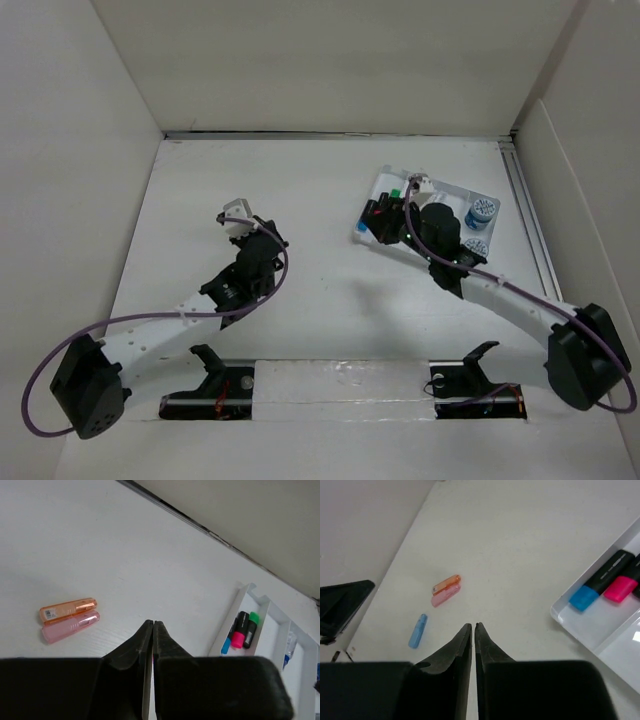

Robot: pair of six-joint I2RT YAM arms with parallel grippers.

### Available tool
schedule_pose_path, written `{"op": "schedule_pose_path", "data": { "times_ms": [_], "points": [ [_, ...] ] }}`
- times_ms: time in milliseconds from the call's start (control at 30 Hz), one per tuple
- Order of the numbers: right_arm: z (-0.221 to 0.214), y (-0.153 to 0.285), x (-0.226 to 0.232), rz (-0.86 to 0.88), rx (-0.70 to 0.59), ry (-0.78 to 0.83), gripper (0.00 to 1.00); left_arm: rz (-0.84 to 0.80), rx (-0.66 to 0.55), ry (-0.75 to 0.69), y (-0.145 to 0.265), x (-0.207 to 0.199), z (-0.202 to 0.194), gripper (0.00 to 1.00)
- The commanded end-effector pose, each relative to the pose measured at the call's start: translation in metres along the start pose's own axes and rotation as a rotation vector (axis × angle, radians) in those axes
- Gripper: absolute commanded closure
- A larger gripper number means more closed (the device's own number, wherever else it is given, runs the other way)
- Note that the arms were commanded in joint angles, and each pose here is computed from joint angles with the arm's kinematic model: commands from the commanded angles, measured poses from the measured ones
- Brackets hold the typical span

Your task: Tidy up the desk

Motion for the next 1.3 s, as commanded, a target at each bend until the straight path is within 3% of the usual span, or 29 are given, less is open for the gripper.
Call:
{"op": "schedule_pose_path", "data": {
  "times_ms": [0, 33, 100, 133, 233, 400, 533, 700, 967, 1267],
  "points": [
    [0.021, 0.02, 0.005, -0.023, -0.077, 0.08, 0.86, 0.002, 0.0, 0.044, -0.006, -0.02, 0.007, 1.0],
    [0.023, 0.023, 0.007, -0.013, -0.078, 0.087, 0.72, 0.018, 0.009, 0.042, -0.006, -0.018, 0.004, 0.91],
    [0.016, 0.027, 0.02, 0.036, -0.07, 0.088, 0.58, 0.099, 0.027, 0.035, -0.008, -0.004, -0.002, 0.74],
    [0.017, 0.027, 0.025, 0.057, -0.085, 0.086, 0.49, 0.134, 0.033, 0.032, -0.007, 0.003, -0.005, 0.55],
    [0.004, 0.026, 0.031, 0.087, -0.058, 0.072, 0.45, 0.225, 0.071, 0.007, -0.003, 0.03, -0.013, 0.36],
    [0.012, 0.033, 0.034, 0.092, -0.079, 0.074, 0.45, 0.351, 0.174, -0.041, 0.013, 0.071, -0.03, 0.36],
    [0.013, 0.036, 0.037, 0.088, -0.097, 0.079, 0.45, 0.434, 0.271, -0.016, 0.018, 0.1, -0.045, 0.47],
    [0.015, 0.037, 0.036, 0.077, -0.096, 0.084, 0.45, 0.528, 0.344, 0.041, 0.01, 0.143, -0.044, 0.53],
    [0.012, 0.032, 0.039, 0.087, -0.078, 0.093, 0.45, 0.571, 0.452, -0.038, 0.01, 0.163, -0.065, 0.55],
    [0.011, 0.03, 0.04, 0.057, -0.076, 0.112, 0.45, 0.676, 0.353, -0.01, 0.015, 0.174, -0.051, 0.55]
  ]
}}
Point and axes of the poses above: each gripper's point midway between its finger pads, its own y axis back along the fingers, its own x axis along the line the jaws close on, z = x × y, the point moved 3 cm from there along y, back along the fingers, and after that the axes turned 13 degrees about y, right-handed, at the moved point
